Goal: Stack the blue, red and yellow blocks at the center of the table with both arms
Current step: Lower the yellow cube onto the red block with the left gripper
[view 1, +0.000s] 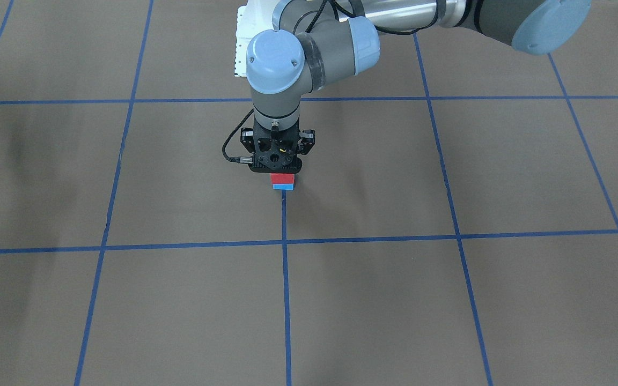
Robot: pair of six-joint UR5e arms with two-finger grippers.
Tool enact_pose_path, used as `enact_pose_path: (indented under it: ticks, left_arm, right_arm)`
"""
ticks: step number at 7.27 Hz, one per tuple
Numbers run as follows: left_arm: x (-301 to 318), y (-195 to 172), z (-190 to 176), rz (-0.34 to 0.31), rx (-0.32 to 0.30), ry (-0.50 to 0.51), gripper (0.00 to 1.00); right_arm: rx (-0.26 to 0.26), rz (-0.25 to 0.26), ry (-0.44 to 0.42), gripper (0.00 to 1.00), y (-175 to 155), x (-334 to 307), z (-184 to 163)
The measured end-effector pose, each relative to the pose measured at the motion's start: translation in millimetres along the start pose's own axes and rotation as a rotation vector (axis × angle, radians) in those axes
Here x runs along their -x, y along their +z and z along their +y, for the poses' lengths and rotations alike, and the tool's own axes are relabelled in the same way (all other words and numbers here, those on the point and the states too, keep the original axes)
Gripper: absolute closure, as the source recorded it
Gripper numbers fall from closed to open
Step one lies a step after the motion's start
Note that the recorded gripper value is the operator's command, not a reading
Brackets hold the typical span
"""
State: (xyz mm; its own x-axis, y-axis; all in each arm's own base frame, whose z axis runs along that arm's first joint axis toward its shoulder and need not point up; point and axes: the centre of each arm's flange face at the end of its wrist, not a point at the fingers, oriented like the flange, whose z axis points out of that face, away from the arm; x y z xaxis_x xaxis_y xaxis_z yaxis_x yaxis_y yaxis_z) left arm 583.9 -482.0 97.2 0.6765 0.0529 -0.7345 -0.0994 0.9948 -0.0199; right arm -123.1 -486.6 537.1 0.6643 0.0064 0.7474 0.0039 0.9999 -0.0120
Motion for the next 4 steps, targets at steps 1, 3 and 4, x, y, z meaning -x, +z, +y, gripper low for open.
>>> enact_pose_path:
  ticks: [1,3,4]
  left_arm:
    - [0.4,-0.2,0.3,-0.001,0.000,-0.004,1.00]
    - [4.2,3.4,0.1,-0.004,0.002,-0.024,1.00]
    - [5.6,4.7,0.1,-0.005,0.002,-0.029,1.00]
  right_arm:
    - [0.000,0.000,0.000,0.00,0.0,0.0,0.0]
    - [0.000,0.000,0.001,0.00,0.0,0.1,-0.1]
    - [0.000,0.000,0.001,0.00,-0.2,0.4,-0.3]
